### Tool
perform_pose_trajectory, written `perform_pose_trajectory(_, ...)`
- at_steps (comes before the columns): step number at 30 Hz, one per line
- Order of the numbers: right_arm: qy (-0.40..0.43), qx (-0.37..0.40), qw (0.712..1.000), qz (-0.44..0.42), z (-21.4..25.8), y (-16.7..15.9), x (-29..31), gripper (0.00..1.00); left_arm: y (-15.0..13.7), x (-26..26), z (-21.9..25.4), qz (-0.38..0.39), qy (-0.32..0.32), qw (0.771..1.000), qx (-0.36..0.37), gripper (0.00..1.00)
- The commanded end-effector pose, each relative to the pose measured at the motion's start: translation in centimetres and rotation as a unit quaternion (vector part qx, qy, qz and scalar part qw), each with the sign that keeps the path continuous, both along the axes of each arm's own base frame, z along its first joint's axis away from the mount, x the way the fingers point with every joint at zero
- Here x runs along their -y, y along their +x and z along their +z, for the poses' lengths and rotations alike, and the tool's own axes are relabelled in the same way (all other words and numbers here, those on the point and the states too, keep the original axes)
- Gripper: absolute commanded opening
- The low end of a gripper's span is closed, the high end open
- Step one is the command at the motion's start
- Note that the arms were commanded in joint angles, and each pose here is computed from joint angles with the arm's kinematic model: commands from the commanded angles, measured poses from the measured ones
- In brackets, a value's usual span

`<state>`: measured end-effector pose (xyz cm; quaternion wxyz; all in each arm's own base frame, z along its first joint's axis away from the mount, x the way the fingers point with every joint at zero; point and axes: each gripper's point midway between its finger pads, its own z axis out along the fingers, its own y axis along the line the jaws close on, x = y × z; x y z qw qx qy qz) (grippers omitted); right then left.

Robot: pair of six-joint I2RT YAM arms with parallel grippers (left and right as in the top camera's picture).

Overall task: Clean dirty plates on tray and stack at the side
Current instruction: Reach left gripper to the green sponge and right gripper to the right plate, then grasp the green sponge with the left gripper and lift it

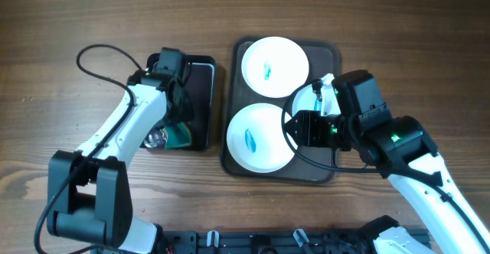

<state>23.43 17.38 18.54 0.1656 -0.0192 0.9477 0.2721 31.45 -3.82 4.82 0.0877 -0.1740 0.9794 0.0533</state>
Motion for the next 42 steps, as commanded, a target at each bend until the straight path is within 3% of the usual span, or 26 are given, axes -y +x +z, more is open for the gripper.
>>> perform_pose_trajectory(1,-0.006,0.002,1.000,-0.005,-0.3,0.2,0.1,0.56,1.5,-1.9,0.1,0.010,0.042,0.999,0.028,0.53)
perform_pose_trajectory(9,-0.006,0.002,1.000,-0.005,-0.3,0.2,0.1,0.56,-0.3,-2.1,-5.0,0.012,0.044,0.999,-0.010,0.50)
perform_pose_trajectory(13,-0.006,0.002,1.000,-0.005,-0.3,0.2,0.1,0.56,-0.9,-1.3,-6.5,0.004,0.024,0.999,-0.031,0.28)
perform_pose_trajectory(15,-0.005,0.004,1.000,-0.005,-0.2,0.3,0.0,0.56,0.2,-1.1,-5.7,0.001,0.021,1.000,-0.013,0.09)
perform_pose_trajectory(17,-0.005,0.005,1.000,-0.005,-0.2,0.3,0.0,0.56,1.5,-0.7,-4.7,-0.008,0.017,1.000,0.004,0.04)
perform_pose_trajectory(20,-0.005,0.005,1.000,-0.005,-0.2,0.3,0.0,0.56,3.4,-0.2,-2.7,-0.027,0.011,0.999,0.031,0.05)
perform_pose_trajectory(25,-0.005,0.005,1.000,-0.005,-0.2,0.3,0.0,0.56,4.5,0.3,-1.5,-0.038,0.000,0.998,0.049,0.43)
perform_pose_trajectory(29,-0.005,0.004,1.000,-0.005,-0.3,0.2,0.0,0.56,2.9,1.0,-2.0,-0.042,-0.023,0.999,0.014,0.59)
perform_pose_trajectory(33,-0.020,0.003,1.000,-0.013,-0.6,0.2,0.6,0.61,0.8,2.1,-2.3,-0.018,-0.064,0.997,-0.028,0.62)
perform_pose_trajectory(38,-0.073,-0.008,0.996,-0.052,-1.7,0.2,2.7,0.64,-0.2,1.9,-2.7,0.035,-0.067,0.996,-0.043,0.50)
perform_pose_trajectory(42,-0.081,-0.017,0.995,-0.050,-2.0,-0.1,2.9,0.64,-0.3,1.5,-3.9,0.056,-0.059,0.996,-0.036,0.46)
